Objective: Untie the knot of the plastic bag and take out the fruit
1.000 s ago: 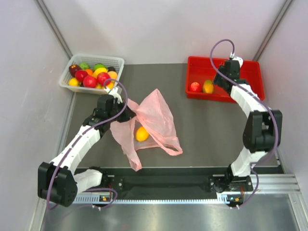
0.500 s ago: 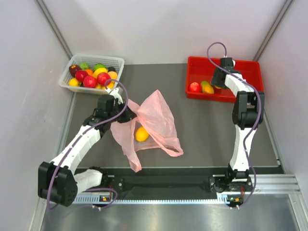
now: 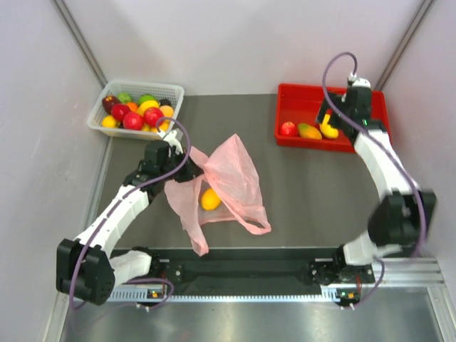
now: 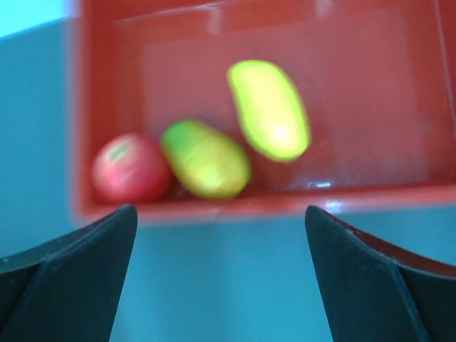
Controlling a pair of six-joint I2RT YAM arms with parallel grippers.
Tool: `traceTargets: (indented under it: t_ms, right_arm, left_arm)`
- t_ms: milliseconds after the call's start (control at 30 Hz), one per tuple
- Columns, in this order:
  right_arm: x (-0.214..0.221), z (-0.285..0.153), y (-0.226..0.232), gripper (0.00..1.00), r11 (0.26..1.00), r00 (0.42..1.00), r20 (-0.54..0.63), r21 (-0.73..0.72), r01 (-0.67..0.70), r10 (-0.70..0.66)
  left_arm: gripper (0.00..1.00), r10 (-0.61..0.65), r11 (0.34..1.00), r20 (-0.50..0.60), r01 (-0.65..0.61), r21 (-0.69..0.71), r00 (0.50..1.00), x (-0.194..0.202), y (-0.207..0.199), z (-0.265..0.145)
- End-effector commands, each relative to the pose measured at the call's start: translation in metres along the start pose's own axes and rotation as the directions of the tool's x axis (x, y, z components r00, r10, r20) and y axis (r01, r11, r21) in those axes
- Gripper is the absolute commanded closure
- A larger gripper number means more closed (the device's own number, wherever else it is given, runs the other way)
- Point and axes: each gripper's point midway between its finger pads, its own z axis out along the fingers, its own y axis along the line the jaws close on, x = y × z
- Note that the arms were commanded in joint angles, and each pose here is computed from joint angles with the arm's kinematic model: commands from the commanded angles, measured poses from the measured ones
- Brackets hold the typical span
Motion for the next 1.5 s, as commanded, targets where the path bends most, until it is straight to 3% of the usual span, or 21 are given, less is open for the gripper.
traceTargets:
  t_ms: [0, 33, 67, 133, 167, 233, 300, 400, 567, 700, 967, 1100, 1267, 1467]
  right_arm:
    - [0.006, -0.087, 0.072, 0.00, 0.951, 0.987, 0.152, -0.292, 0.096, -0.053]
    - [0.009, -0.119, 0.083, 0.00, 0.928, 0.979, 0.196, -0.352, 0.123, -0.056]
    - [0.042, -0.123, 0.090, 0.00, 0.909, 0.985, 0.152, -0.395, 0.134, -0.079]
    - [0.066, -0.177, 0.133, 0.00, 0.793, 0.976, 0.201, -0.578, 0.190, -0.087]
    - [0.105, -0.198, 0.157, 0.00, 0.694, 0.975, 0.169, -0.685, 0.221, -0.144]
    - [0.129, -0.237, 0.171, 0.00, 0.590, 0.972, 0.195, -0.773, 0.233, -0.129]
    - [0.155, -0.282, 0.194, 0.00, 0.434, 0.965, 0.221, -0.862, 0.262, -0.145]
    - [0.192, -0.327, 0.210, 0.06, 0.286, 0.966, 0.196, -0.928, 0.238, -0.166]
    - [0.248, -0.353, 0.250, 0.18, 0.178, 0.947, 0.176, -0.957, 0.228, -0.267]
    - [0.281, -0.333, 0.277, 0.21, 0.266, 0.932, 0.138, -0.935, 0.234, -0.335]
    - [0.299, -0.260, 0.313, 0.07, 0.606, 0.966, 0.045, -0.771, 0.195, -0.254]
    - [0.298, -0.241, 0.329, 0.01, 0.686, 0.979, 0.029, -0.710, 0.161, -0.200]
    - [0.307, -0.207, 0.337, 0.00, 0.811, 0.989, 0.000, -0.572, 0.121, -0.148]
    - [0.318, -0.180, 0.333, 0.00, 0.885, 0.992, -0.011, -0.452, 0.108, -0.126]
  left_arm:
    - [1.00, 0.006, 0.999, 0.025, -0.007, 0.042, 1.000, -0.012, -0.011, 0.001]
    - [1.00, 0.006, 0.999, 0.021, -0.006, 0.040, 1.000, -0.010, -0.010, 0.002]
    - [1.00, 0.003, 0.999, 0.017, -0.004, 0.033, 1.000, -0.009, -0.008, 0.003]
    - [1.00, -0.003, 1.000, 0.011, 0.002, 0.028, 1.000, -0.007, -0.006, 0.005]
    - [1.00, -0.005, 1.000, 0.005, 0.005, 0.020, 1.000, -0.006, -0.004, 0.006]
    - [1.00, -0.007, 1.000, 0.002, 0.007, 0.009, 1.000, -0.005, -0.001, 0.006]
    - [1.00, -0.007, 1.000, 0.006, 0.007, 0.003, 1.000, -0.005, 0.000, 0.006]
    - [1.00, -0.011, 1.000, 0.005, 0.011, -0.007, 1.000, -0.003, 0.002, 0.006]
    - [1.00, -0.030, 1.000, -0.011, 0.029, -0.011, 1.000, 0.001, 0.005, 0.007]
    - [1.00, -0.032, 0.999, -0.008, 0.031, -0.033, 0.999, 0.004, 0.008, 0.004]
    - [1.00, -0.042, 0.998, -0.015, 0.042, -0.038, 0.999, 0.009, 0.010, 0.003]
    - [1.00, -0.051, 0.998, -0.023, 0.050, -0.043, 0.998, 0.014, 0.014, 0.005]
    - [1.00, -0.053, 0.998, -0.014, 0.053, -0.038, 0.998, 0.015, 0.014, 0.004]
    - [1.00, -0.054, 0.998, -0.007, 0.053, -0.028, 0.999, 0.014, 0.011, 0.002]
